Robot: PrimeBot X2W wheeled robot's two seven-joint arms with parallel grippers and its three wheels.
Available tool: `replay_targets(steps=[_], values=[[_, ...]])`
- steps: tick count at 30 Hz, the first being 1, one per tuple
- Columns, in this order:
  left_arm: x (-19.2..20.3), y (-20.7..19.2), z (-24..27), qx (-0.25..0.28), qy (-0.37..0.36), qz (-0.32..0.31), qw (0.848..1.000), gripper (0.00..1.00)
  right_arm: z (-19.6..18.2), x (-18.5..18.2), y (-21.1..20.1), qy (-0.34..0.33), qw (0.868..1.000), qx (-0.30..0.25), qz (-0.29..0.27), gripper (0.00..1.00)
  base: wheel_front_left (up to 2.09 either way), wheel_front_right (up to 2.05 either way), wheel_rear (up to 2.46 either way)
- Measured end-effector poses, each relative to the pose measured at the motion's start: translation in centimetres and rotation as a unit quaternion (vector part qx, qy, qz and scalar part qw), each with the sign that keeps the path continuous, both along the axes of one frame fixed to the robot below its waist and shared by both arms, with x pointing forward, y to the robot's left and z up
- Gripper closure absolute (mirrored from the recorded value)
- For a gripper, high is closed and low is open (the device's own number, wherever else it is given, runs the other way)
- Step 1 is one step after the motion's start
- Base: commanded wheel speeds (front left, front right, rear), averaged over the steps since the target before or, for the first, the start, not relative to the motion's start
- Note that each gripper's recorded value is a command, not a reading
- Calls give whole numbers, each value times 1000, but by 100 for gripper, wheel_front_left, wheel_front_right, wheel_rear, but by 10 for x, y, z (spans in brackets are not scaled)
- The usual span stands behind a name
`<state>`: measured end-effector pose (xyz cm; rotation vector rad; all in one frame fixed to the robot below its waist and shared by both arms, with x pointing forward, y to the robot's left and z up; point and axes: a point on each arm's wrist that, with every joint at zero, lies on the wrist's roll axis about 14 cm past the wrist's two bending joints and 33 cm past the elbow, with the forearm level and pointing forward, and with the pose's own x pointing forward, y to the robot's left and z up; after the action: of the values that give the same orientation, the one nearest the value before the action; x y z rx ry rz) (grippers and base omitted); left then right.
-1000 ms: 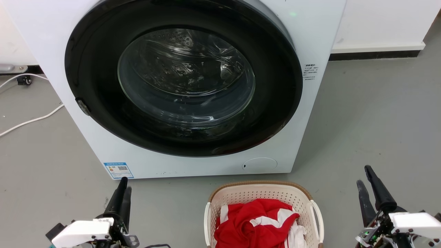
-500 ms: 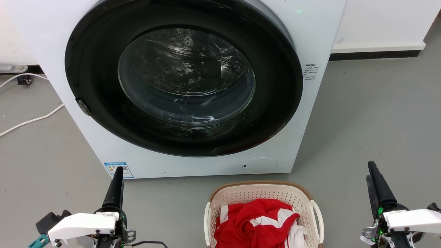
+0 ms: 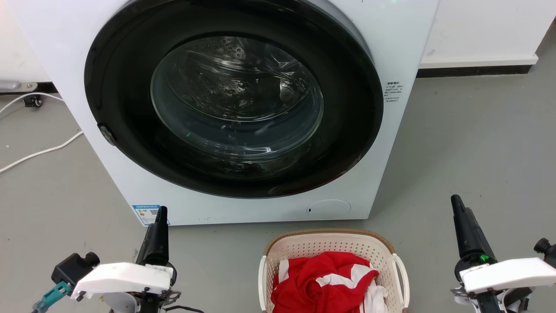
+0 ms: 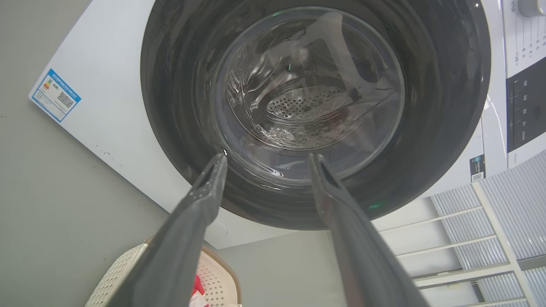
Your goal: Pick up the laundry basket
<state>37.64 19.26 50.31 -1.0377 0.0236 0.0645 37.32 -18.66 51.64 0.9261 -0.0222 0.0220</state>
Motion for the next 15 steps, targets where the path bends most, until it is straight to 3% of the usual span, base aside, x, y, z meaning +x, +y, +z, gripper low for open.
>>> replay_targets(steps=[15], values=[[-3, -7, 11, 123, -17, -2, 992, 0, 8, -6, 5, -21, 992, -128, 0, 0, 0, 0, 0]])
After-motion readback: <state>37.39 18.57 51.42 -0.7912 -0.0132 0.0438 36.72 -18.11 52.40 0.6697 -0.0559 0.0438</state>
